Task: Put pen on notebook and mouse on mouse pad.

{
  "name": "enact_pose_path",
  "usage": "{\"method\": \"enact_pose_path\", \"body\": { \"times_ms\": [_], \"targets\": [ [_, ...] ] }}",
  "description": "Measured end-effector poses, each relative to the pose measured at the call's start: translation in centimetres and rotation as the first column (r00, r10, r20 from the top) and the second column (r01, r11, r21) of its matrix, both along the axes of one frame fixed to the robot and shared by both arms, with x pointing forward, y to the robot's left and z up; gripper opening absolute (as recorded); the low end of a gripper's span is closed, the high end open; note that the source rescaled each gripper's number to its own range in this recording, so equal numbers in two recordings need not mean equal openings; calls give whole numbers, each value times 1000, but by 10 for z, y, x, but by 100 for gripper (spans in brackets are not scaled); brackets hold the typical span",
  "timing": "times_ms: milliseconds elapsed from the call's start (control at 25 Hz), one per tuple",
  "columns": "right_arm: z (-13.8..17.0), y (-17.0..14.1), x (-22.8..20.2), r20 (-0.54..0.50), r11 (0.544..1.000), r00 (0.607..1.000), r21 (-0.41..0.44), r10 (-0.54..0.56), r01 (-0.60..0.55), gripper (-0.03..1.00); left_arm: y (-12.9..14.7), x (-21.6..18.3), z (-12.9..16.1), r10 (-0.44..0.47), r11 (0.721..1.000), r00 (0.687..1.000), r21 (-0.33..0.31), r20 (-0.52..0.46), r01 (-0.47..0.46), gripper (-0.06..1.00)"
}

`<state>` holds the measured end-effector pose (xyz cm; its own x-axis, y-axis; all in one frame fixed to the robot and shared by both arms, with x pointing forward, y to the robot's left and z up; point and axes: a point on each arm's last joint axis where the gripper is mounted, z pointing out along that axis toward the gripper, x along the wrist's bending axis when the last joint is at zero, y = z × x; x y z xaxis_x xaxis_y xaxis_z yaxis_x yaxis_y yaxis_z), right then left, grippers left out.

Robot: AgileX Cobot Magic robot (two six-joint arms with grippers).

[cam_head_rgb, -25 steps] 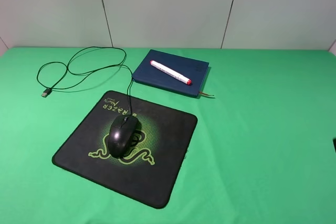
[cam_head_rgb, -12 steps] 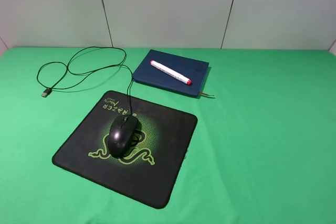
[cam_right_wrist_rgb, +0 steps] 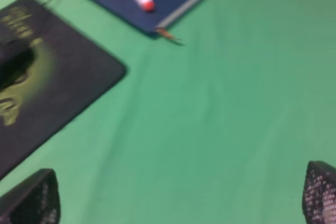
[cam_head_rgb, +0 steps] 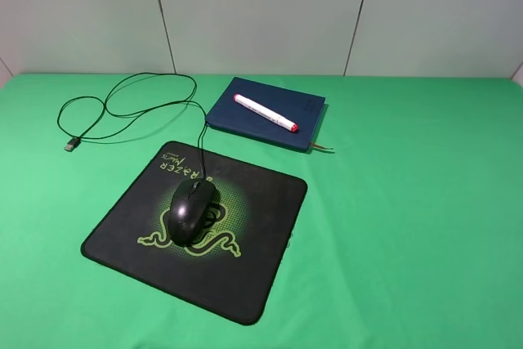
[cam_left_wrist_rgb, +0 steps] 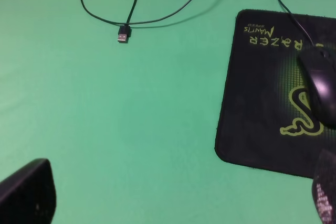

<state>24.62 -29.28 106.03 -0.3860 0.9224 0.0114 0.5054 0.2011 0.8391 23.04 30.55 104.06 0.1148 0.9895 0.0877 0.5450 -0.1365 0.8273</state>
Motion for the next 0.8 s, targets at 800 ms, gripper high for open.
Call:
{"method": "enact_pose_path", "body": {
  "times_ms": [800],
  "targets": [
    [0, -2, -17, 114, 893, 885, 45, -451, 449, 100, 0, 0, 0, 0, 1000, 1000, 0, 0, 0, 96]
  ]
}}
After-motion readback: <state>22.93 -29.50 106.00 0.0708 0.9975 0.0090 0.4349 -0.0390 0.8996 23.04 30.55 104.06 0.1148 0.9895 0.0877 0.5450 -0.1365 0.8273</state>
